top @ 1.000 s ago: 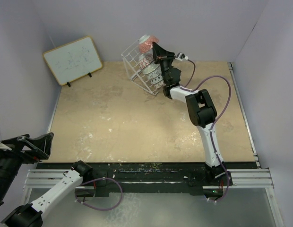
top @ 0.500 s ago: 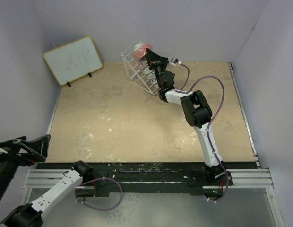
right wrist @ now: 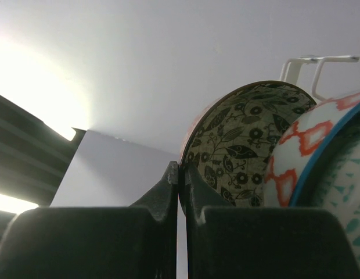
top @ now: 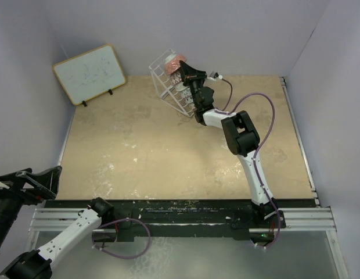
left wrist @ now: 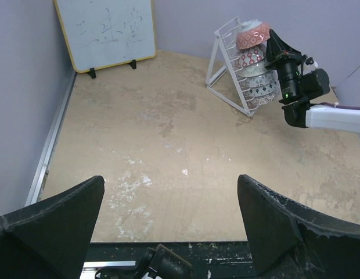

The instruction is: Load the bowls into the dish rack

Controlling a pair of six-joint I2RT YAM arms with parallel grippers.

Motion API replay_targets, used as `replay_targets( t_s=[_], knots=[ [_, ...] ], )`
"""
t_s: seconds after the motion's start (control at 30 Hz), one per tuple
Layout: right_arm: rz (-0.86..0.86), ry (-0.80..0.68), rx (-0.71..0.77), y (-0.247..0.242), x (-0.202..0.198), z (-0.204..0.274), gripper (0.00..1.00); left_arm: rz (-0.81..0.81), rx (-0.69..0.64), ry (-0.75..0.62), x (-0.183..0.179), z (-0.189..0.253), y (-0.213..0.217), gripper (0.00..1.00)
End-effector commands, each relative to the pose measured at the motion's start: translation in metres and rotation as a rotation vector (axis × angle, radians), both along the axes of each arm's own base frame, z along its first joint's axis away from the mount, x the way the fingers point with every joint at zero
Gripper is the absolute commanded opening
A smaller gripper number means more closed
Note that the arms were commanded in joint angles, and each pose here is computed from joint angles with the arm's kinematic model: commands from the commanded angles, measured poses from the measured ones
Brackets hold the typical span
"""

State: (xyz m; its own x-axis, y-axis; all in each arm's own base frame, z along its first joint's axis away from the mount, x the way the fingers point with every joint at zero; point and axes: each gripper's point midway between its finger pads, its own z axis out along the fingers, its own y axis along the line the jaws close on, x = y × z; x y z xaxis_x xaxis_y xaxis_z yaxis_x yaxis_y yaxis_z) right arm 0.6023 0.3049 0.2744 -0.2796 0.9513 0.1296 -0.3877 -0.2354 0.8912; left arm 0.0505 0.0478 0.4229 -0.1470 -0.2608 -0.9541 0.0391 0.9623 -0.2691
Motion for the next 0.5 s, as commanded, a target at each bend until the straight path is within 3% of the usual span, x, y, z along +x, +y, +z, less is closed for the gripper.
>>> replay_targets(
  t_s=[0.0,0.27,0.47],
  knots=[
    [-0.006,-0.115,0.071,-0.008,-0.009,0.049,0.0,0.008,-0.034,-0.02,0.0,0.005,0.002,0.99],
    [-0.021,-0.071,0.028,-0.006,-0.001,0.041,0.0,0.01,-0.032,-0.016,0.001,0.004,0.001,0.99],
    [-0.03,-0.03,-0.021,-0.003,0.003,0.038,0.11,0.013,-0.034,-0.016,0.002,0.004,0.001,0.99]
  ],
)
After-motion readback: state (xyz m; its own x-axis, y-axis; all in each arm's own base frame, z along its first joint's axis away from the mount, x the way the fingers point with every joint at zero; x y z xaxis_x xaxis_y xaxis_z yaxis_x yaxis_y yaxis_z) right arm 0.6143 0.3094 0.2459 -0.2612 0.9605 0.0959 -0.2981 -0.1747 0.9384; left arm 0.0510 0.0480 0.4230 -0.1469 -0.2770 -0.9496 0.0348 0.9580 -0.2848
